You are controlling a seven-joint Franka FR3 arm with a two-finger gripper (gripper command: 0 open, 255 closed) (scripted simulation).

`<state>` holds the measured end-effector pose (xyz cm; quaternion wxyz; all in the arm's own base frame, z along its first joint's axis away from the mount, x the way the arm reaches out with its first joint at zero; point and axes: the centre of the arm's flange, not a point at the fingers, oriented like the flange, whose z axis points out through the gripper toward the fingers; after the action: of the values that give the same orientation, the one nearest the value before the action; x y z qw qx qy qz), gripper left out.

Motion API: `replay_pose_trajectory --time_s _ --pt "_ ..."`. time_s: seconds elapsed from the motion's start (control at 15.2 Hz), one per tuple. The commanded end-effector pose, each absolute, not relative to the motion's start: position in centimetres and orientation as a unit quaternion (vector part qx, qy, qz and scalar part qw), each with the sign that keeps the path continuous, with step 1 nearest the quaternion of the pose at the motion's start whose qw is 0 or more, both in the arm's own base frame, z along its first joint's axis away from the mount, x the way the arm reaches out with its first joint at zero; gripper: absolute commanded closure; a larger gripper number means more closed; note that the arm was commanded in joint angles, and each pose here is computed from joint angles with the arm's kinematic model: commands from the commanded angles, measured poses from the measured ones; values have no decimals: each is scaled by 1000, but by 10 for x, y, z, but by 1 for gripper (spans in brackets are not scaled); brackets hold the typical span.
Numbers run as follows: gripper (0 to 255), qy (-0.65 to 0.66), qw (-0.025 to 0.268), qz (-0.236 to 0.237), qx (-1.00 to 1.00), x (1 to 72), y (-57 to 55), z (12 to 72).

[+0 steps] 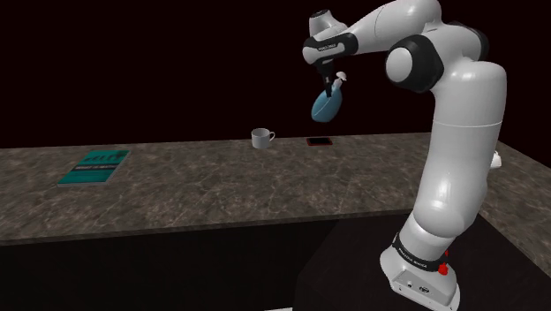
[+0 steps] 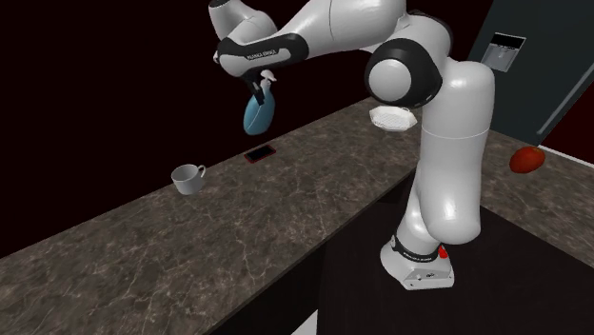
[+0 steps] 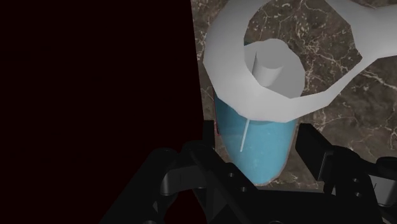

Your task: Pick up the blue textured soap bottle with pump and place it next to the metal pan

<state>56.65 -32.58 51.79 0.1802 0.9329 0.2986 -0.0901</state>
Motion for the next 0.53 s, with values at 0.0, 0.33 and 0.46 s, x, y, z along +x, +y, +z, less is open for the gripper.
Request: replay_pose_trajectory --time_s 0.0,0.33,0.46 --pt "255 299 180 -90 933 566 -325 529" --pt "255 299 180 -90 933 566 -325 556" --pt "255 299 180 -90 933 566 -325 566"
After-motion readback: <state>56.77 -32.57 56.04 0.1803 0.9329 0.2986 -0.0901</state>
